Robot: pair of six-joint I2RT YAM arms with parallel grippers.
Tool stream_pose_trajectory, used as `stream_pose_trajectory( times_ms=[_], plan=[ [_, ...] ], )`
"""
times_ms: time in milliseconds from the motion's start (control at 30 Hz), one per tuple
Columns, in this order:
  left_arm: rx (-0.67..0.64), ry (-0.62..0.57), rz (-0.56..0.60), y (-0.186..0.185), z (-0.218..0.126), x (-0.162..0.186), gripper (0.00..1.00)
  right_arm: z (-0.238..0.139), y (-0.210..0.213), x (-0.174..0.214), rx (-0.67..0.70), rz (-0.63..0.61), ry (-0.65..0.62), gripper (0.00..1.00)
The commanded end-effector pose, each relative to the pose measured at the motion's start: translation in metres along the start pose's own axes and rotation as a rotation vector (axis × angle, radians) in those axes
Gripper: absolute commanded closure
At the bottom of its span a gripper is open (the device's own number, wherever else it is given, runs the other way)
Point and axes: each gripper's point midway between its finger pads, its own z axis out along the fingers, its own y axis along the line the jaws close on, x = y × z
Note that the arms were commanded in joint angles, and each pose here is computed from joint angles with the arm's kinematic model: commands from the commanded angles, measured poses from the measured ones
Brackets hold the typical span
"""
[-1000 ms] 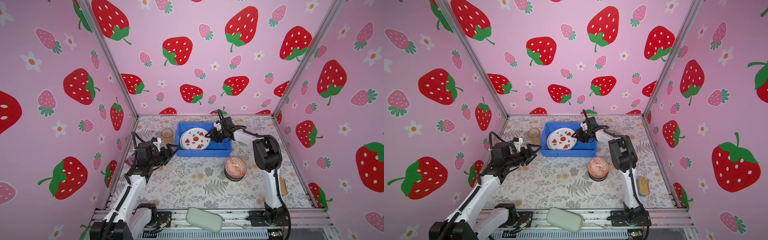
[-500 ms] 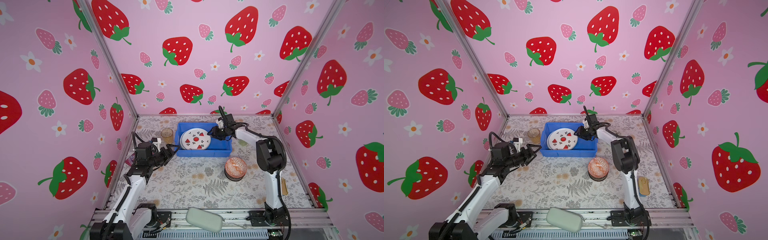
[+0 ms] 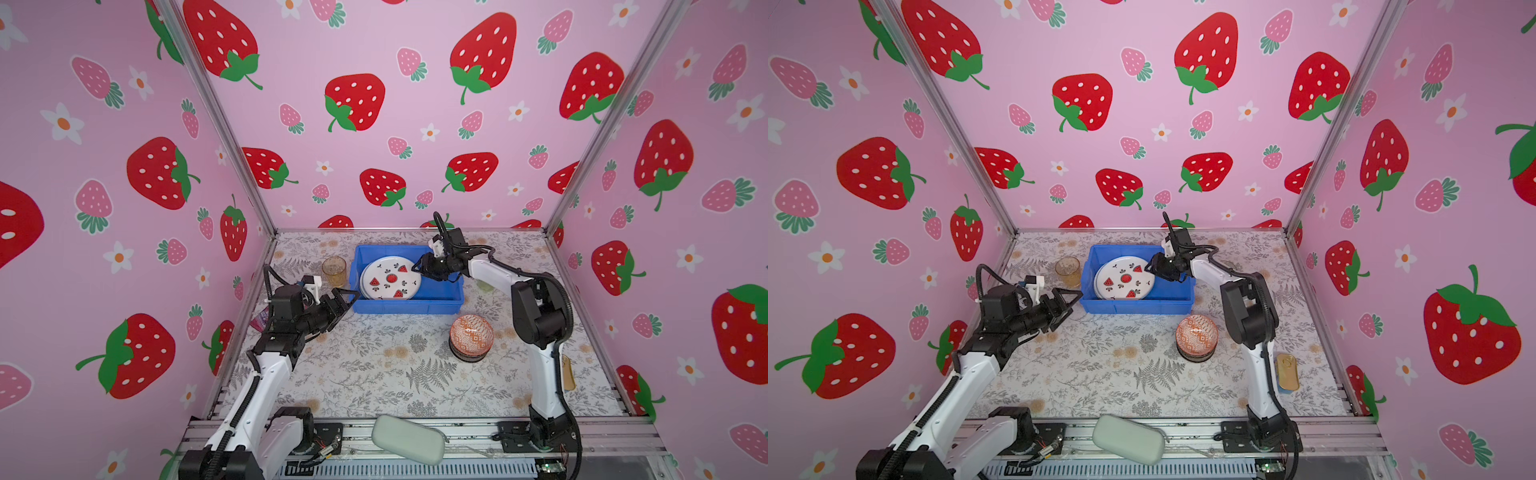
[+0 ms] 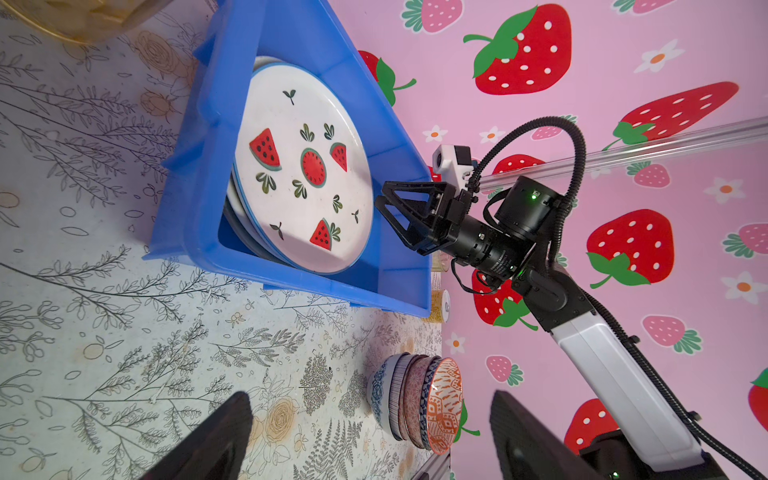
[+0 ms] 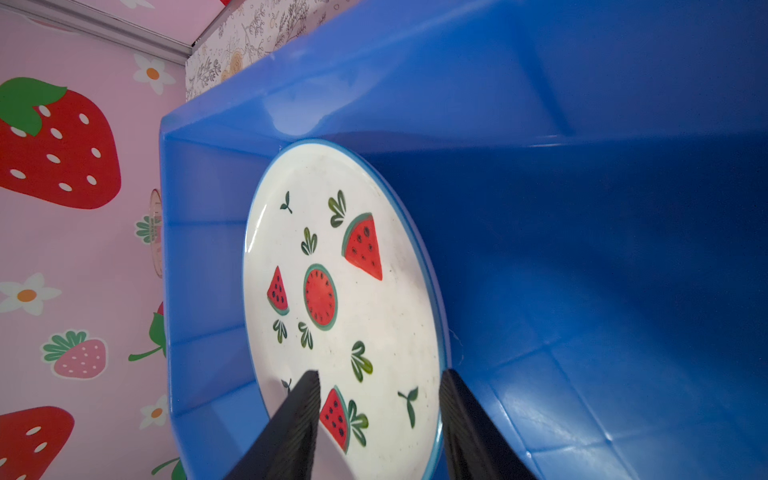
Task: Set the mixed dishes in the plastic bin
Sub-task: 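Lower the watermelon plate into the bin with right gripper while left releases, then open the right gripper and move it toward the bowl stack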
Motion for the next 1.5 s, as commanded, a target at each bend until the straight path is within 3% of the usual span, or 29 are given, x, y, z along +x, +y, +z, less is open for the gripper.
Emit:
stream_pose_trajectory(
  times_ms=[0,367,667,800,1033,1133,1333,1467],
  plan=[
    [0.008,0.001,0.001,0.0,-0.002,0.002,0.08,-0.003,0.014,-0.001,-0.024,-0.015,0.002,0.51],
    [-0.001,0.002,0.001,0.001,-0.002,0.002,0.08,-0.006,0.023,-0.005,-0.048,-0.029,-0.015,0.51],
    [-0.072,0.014,0.059,0.0,-0.009,0.001,0.07,-0.054,0.051,-0.025,-0.011,-0.132,-0.114,0.49],
    [-0.112,0.042,0.121,-0.01,-0.01,-0.003,0.04,-0.089,0.06,-0.023,0.04,-0.187,-0.146,0.33],
    [-0.199,0.157,0.323,-0.045,0.0,-0.013,0.01,-0.148,0.068,-0.01,0.107,-0.252,-0.212,0.16],
    [-0.2,0.186,0.398,-0.061,0.007,-0.015,0.01,-0.179,0.061,-0.001,0.176,-0.248,-0.27,0.01],
    [-0.136,0.263,0.477,-0.05,0.02,0.002,0.01,-0.236,0.041,0.024,0.331,-0.223,-0.354,0.01],
    [-0.053,0.329,0.418,-0.05,0.027,0.019,0.01,-0.261,0.021,0.052,0.413,-0.176,-0.357,0.01]
  ],
)
